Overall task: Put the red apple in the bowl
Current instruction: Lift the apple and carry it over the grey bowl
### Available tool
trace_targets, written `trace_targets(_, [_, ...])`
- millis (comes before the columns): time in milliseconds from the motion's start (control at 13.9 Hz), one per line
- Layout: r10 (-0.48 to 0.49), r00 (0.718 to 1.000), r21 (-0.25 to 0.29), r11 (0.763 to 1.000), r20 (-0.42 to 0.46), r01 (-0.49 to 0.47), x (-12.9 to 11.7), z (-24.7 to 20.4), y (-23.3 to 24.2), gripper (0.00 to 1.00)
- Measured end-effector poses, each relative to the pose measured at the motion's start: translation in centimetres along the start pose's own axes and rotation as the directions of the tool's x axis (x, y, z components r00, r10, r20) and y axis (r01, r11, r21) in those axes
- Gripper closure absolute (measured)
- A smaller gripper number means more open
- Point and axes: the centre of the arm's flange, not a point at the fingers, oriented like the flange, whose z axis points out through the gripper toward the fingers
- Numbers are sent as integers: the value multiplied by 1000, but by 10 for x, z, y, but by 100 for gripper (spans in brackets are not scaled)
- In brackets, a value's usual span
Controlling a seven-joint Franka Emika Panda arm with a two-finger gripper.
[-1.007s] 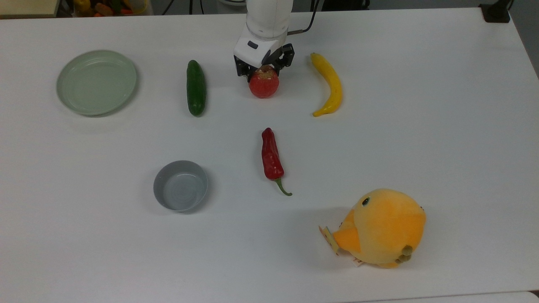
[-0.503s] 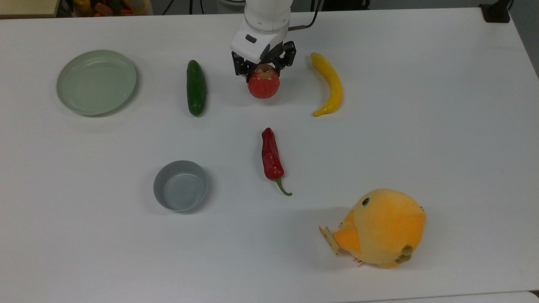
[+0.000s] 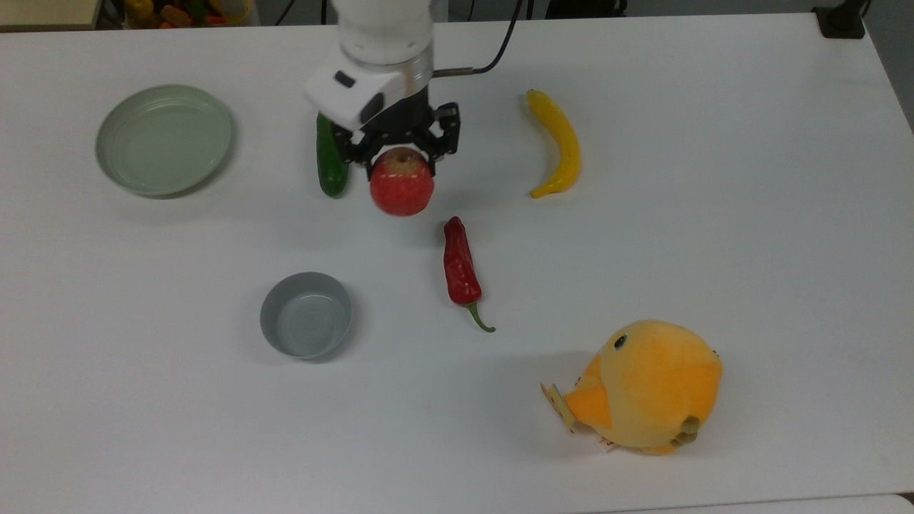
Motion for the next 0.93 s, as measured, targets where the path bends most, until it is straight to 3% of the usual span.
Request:
trace_targets(431, [61,996,19,998,-73,-60,49,-1,45,24])
trace_targets(935, [96,983,23,995,-154,-93,82,38,72,25])
